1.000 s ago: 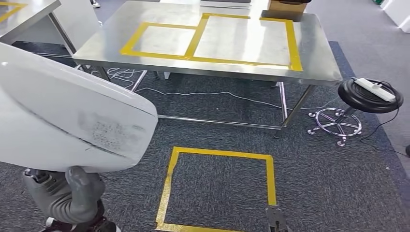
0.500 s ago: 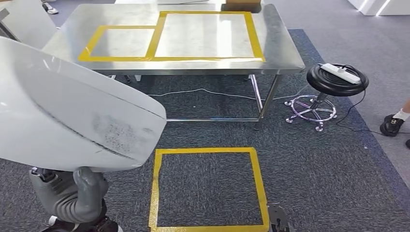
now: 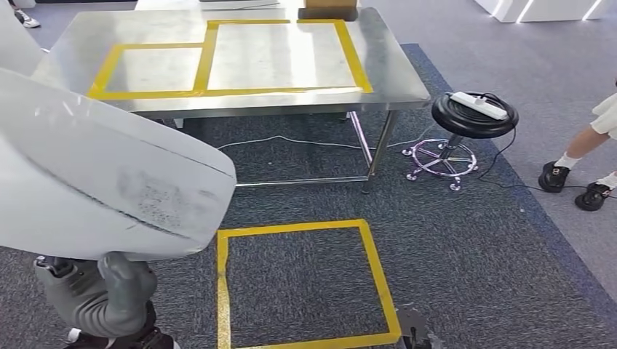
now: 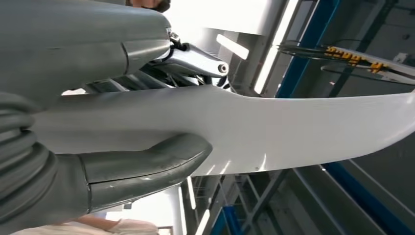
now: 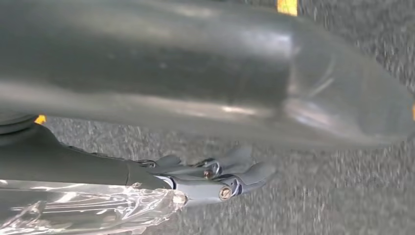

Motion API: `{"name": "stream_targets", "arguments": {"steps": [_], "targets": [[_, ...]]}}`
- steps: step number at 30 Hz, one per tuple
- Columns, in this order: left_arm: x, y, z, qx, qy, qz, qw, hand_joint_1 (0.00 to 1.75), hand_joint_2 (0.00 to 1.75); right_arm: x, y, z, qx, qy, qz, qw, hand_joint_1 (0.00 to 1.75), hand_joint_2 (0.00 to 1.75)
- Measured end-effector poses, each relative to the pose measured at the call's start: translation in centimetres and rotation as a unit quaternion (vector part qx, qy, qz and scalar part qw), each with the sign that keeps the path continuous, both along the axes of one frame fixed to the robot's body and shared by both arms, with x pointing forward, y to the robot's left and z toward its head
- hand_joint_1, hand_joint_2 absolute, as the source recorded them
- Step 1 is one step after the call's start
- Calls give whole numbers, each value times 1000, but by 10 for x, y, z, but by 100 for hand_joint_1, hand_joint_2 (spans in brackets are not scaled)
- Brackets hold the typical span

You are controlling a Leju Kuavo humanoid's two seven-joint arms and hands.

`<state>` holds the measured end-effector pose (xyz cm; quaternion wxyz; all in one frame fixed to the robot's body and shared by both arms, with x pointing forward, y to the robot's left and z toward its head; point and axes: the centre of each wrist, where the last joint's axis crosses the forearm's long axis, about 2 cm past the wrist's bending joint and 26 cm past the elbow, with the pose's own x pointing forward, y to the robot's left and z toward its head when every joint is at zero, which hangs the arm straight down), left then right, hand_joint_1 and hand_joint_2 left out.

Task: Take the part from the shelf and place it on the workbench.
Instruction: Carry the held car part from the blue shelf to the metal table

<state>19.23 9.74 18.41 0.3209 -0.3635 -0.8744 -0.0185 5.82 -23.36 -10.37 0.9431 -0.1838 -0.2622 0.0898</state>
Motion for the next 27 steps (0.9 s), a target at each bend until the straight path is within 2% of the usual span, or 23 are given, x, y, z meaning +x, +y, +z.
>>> {"name": "stream_targets", "arguments": {"steps": [9,17,22,27], "targets": [[0,-3,-2,-3,30,-12,999,175,175,-3,1,-1,14,52,-12,998,0,0],[3,-4,-6,5,43,-14,999,175,175,-2,1,-1,9,63,-4,998,0,0],[3,-5,-10,5,63,-42,997,175,175,-3,0,0,-13,87,-13,996,0,0],[4,-6,-10,10,58,-46,997,175,175,-1,-1,0,-32,97,-22,995,0,0]]}}
